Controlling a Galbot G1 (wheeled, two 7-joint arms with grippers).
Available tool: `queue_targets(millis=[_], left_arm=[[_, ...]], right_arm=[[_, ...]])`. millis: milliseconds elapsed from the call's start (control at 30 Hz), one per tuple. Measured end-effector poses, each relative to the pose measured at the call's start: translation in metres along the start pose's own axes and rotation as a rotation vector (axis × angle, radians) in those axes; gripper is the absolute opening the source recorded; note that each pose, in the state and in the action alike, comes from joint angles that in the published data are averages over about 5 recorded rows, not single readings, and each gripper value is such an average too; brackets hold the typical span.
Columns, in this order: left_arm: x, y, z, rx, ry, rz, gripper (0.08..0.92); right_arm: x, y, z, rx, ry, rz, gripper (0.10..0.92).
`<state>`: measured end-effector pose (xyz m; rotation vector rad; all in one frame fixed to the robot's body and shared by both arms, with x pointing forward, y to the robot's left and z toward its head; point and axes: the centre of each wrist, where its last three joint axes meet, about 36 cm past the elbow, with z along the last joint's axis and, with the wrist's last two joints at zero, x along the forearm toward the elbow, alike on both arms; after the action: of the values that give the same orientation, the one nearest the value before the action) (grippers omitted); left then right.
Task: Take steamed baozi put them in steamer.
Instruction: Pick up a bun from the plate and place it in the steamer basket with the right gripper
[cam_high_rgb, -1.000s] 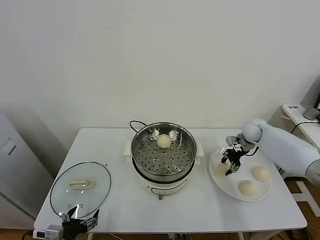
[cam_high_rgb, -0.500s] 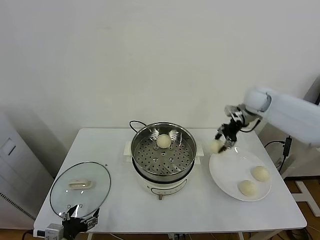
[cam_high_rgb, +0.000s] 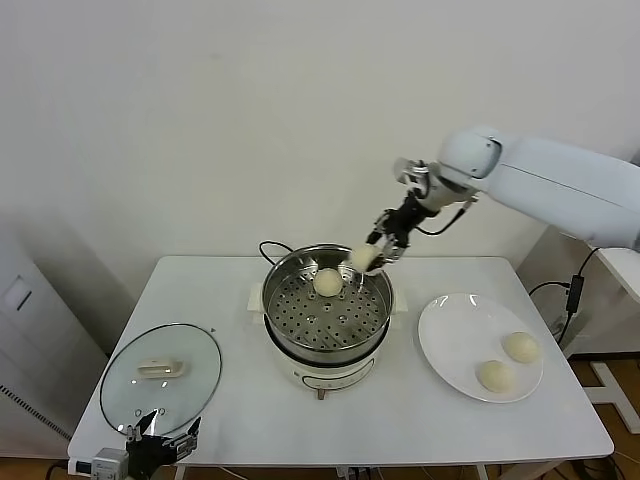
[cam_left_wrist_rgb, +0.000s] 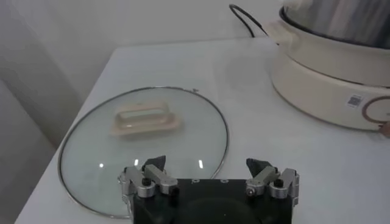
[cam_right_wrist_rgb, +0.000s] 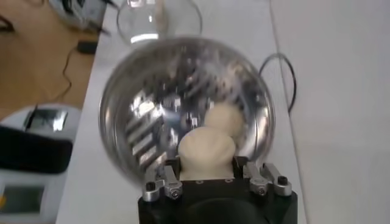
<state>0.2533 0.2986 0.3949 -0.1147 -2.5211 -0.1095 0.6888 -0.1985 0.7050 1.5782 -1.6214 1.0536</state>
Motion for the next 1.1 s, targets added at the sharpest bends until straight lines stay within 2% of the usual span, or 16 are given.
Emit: queue_targets(millis=[233,467,1100], left_arm=[[-0.001,0.002,0.001,0.001,0.003,-0.004,0.823],[-0.001,0.003,0.002,0.0,0.005,-0.006,0.823],[-0.001,0.004,0.004,0.003,0.008,-0.01,0.823]], right_arm=[[-0.052,0.009,-0.031,-0.001,0.005,-0.028,0.528],[-0.094,0.017,-0.04,-0.021,0.024,-0.025,0.53],[-0.163,0.029,-0.04,-0.039,0.043,0.008,0.536]])
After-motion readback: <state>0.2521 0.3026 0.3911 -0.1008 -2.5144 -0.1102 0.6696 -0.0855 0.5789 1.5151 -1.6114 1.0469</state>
